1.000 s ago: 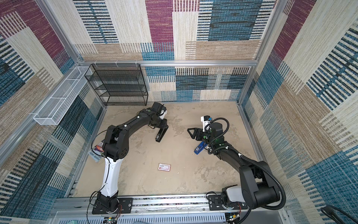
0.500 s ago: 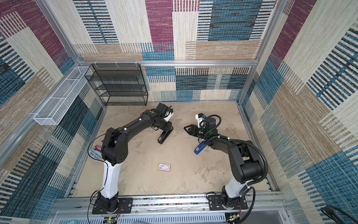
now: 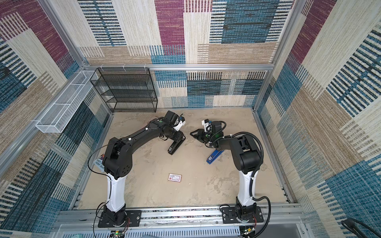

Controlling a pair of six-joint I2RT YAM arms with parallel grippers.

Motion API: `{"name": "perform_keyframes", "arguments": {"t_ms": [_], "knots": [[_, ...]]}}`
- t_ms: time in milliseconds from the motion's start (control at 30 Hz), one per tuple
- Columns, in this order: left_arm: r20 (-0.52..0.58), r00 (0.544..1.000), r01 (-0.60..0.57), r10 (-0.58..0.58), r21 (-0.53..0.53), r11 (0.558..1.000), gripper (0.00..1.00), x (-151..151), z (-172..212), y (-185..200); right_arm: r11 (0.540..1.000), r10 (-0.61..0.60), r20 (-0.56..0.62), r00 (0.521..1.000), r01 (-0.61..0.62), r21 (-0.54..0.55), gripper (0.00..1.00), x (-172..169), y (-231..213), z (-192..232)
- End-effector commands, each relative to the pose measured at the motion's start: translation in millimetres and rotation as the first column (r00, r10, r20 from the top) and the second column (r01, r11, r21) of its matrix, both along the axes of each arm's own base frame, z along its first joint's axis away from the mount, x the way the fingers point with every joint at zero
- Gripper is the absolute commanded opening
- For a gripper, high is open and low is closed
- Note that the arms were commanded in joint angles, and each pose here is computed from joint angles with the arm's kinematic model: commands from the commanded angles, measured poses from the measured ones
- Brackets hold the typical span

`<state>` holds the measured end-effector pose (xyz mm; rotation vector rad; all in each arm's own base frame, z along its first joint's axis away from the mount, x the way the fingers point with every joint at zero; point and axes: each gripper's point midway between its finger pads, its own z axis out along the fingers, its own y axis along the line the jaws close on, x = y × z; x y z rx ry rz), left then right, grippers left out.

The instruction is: Load the staples into the stapler

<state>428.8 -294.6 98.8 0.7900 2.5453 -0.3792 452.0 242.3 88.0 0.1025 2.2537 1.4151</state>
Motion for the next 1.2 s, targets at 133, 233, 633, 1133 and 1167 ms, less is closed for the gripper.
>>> {"name": "perform_keyframes", "arguments": {"t_ms": [133,233,633,1133,1167], "knots": [[0.052,0.998,0.030,-0.029,-0.016,0.999,0.00,4,8,-5,0.996,0.065,-0.042,0.997,-0.063,0.066,0.42,10,23,-8],[0.061,0.998,0.026,-0.025,-0.011,1.000,0.00,6,6,-4,0.994,0.087,-0.057,0.995,-0.083,0.073,0.41,11,30,-14],[0.067,0.998,0.019,-0.019,-0.003,1.000,0.00,10,-2,-4,0.982,0.164,-0.092,0.982,-0.154,0.111,0.32,1,48,-27],[0.105,0.994,0.003,0.001,-0.034,0.999,0.00,8,14,-2,0.984,0.148,-0.125,0.981,-0.134,0.115,0.00,6,50,-41],[0.113,0.994,-0.001,0.005,-0.035,0.999,0.00,7,16,0,0.986,0.140,-0.130,0.982,-0.126,0.110,0.00,7,49,-43]]}}
